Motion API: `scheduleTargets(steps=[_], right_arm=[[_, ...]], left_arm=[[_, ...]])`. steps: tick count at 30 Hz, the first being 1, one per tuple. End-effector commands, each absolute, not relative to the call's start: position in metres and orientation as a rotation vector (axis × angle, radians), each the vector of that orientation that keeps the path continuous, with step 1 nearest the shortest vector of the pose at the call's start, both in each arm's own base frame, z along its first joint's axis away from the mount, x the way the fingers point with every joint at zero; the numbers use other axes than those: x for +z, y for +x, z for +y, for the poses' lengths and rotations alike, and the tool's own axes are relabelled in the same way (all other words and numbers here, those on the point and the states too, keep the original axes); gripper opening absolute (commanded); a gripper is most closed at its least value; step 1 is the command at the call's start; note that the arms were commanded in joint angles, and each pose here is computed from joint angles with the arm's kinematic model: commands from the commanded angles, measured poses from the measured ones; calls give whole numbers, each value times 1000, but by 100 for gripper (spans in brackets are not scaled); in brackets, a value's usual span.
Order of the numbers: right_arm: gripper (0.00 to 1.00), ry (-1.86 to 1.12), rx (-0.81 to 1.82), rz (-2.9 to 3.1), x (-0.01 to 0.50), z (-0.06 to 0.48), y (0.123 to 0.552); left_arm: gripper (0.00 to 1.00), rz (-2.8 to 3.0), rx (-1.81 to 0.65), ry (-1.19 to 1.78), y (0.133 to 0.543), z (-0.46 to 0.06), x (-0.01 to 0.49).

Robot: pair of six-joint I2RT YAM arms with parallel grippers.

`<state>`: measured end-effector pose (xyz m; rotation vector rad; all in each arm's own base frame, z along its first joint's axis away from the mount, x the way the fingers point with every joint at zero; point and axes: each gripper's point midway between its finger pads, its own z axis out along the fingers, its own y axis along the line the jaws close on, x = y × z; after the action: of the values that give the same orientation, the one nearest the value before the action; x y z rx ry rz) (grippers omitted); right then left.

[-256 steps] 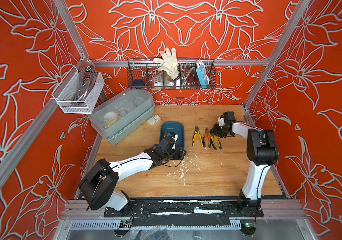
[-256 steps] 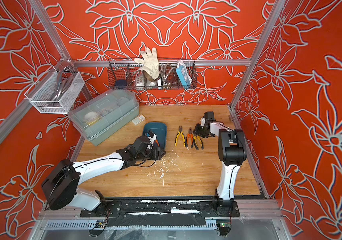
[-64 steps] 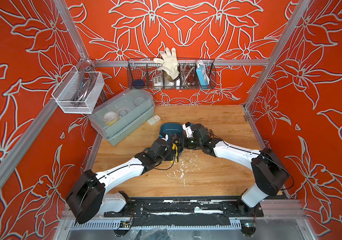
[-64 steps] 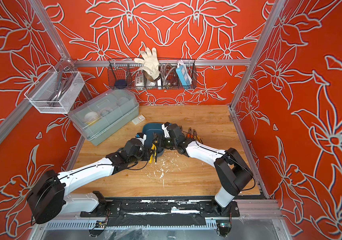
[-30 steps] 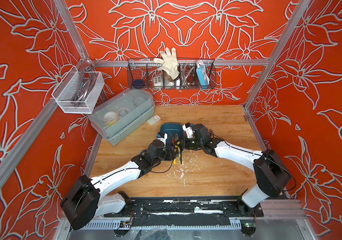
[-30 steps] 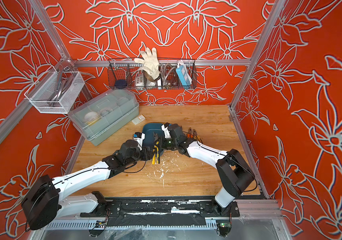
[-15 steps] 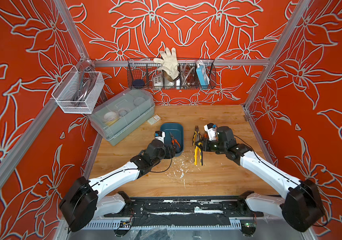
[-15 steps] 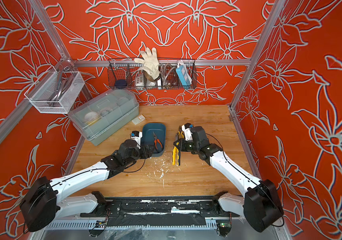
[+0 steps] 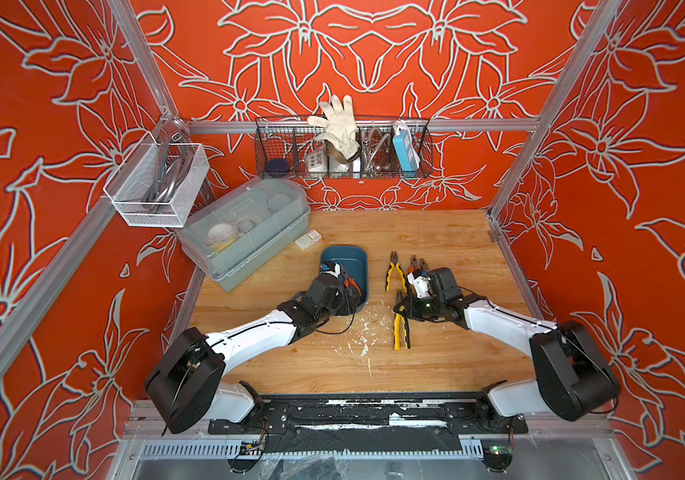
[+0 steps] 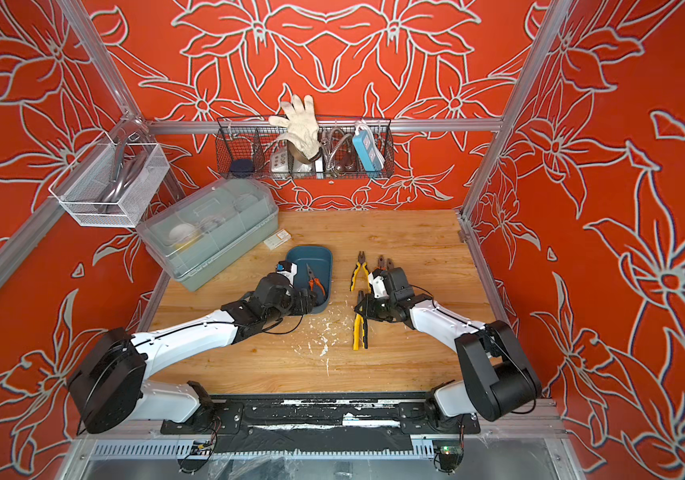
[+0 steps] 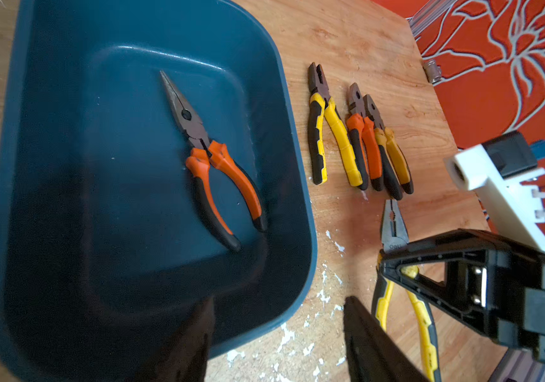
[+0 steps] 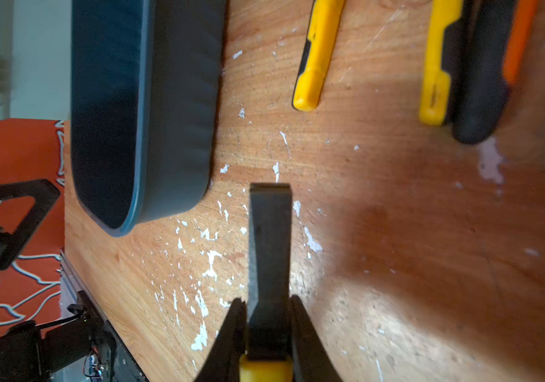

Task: Take the pliers out of the storage box
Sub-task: Place the pliers at the center of the board.

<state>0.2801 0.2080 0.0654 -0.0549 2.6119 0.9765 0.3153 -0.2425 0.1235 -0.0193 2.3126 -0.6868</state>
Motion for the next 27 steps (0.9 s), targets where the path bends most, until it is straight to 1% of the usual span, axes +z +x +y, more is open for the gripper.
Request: scheduleTargets(steps=[1,6,13,18,24,26,27], right_arm=[[0,-28,1117,2513,82,224,301],[0,21,1133,2578,58,227,308],[0,87,1080,2662,23,221,310],[0,114,1043,2667,20,216,308],[0,127,926,2671,22,200,304],[3,134,880,2680,20,195,302],[8,143,849,2687,19,191,301]], left_arm=[[63,2338,-701,-5,315,-248,120],[62,2339,-703,3,315,-249,122],[62,2330,-711,5,314,-249,126],[62,2319,-708,9,313,-247,130],[62,2313,-707,11,313,-247,132],[62,2313,-707,10,313,-246,132],[62,2314,-707,9,313,-246,132]])
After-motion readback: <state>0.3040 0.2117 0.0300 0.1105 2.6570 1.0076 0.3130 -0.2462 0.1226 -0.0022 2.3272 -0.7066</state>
